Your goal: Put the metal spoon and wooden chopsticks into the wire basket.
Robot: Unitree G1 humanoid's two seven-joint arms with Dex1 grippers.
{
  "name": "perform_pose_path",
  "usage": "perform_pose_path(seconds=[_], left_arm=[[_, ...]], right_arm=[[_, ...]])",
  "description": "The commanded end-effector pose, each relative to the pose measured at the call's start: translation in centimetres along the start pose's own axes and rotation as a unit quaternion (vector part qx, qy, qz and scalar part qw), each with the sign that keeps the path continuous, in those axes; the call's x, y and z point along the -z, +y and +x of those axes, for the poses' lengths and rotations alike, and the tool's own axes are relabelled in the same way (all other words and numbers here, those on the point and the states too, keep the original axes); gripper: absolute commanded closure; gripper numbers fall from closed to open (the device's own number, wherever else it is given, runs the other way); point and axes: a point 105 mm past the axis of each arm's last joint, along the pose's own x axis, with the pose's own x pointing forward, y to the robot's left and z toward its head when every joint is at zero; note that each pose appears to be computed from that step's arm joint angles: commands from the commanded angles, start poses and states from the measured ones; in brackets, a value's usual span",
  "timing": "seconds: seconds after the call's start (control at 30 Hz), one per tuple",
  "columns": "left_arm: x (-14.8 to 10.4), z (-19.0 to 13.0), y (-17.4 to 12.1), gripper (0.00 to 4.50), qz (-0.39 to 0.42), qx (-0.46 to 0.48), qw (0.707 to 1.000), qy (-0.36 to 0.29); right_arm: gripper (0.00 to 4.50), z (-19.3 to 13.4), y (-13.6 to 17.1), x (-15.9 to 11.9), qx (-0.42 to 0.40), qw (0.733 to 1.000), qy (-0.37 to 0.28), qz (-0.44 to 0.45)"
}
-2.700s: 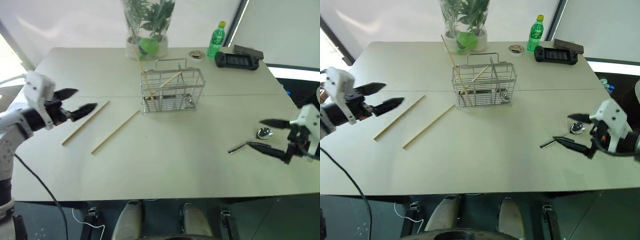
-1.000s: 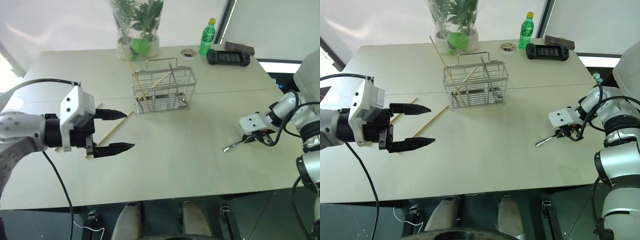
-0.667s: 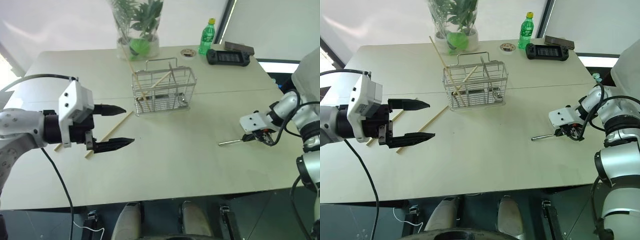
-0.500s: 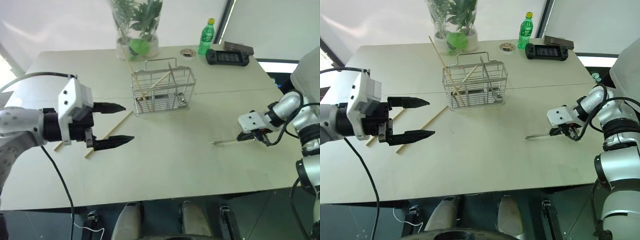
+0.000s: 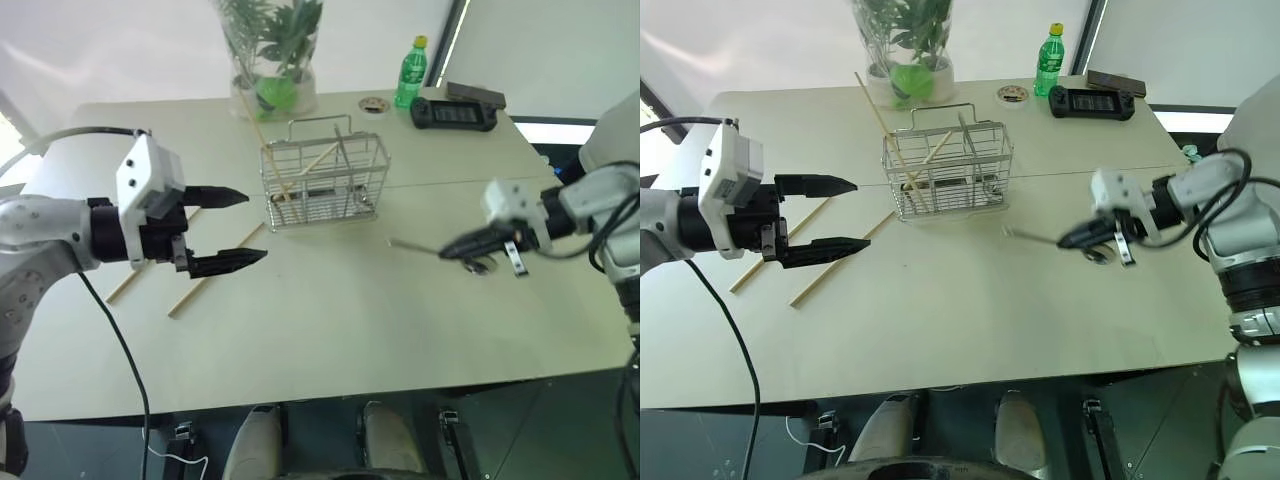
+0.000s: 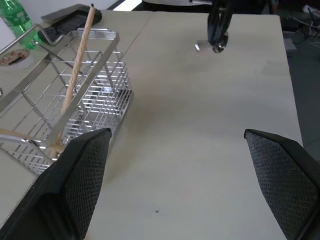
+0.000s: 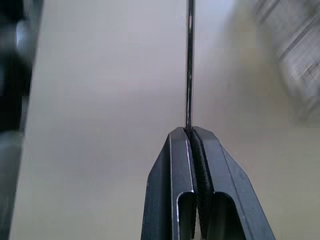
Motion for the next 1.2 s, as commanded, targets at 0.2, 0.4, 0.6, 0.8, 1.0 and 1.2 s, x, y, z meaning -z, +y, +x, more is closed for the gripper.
perform_pose_path(seconds=[0.2,0.4,0.6,0.8,1.0,1.2], left_arm=[[-1.2,-0.5,2.0,0.0,0.032,-0.038,0.999,-0.018],[-1.2,-0.5,1.9,0.0,0.034,-0.037,0.998,-0.023],[-1.4,-0.7,1.8,0.0,0.035,-0.043,0.998,-0.025],[-1.5,-1.1,1.9,0.0,0.036,-0.055,0.998,-0.023],[-2.0,-1.5,2.6,0.0,0.041,-0.081,0.995,-0.029],[-2.0,-1.5,2.7,0.0,0.041,-0.081,0.995,-0.03]], right_arm=[[4.47,0.8,-6.2,-9.4,0.181,0.959,-0.211,0.042],[4.47,2.7,-9.1,-10.2,0.263,0.932,-0.245,0.035],[4.47,4.7,-10.7,-8.7,0.299,0.918,-0.254,0.052],[4.47,6.9,-10.6,-7.2,0.301,0.917,-0.255,0.064],[2.65,7.3,-10.5,-5.9,0.314,0.911,-0.254,0.087],[0.06,6.1,-10.5,-6.9,0.333,0.901,-0.268,0.08]])
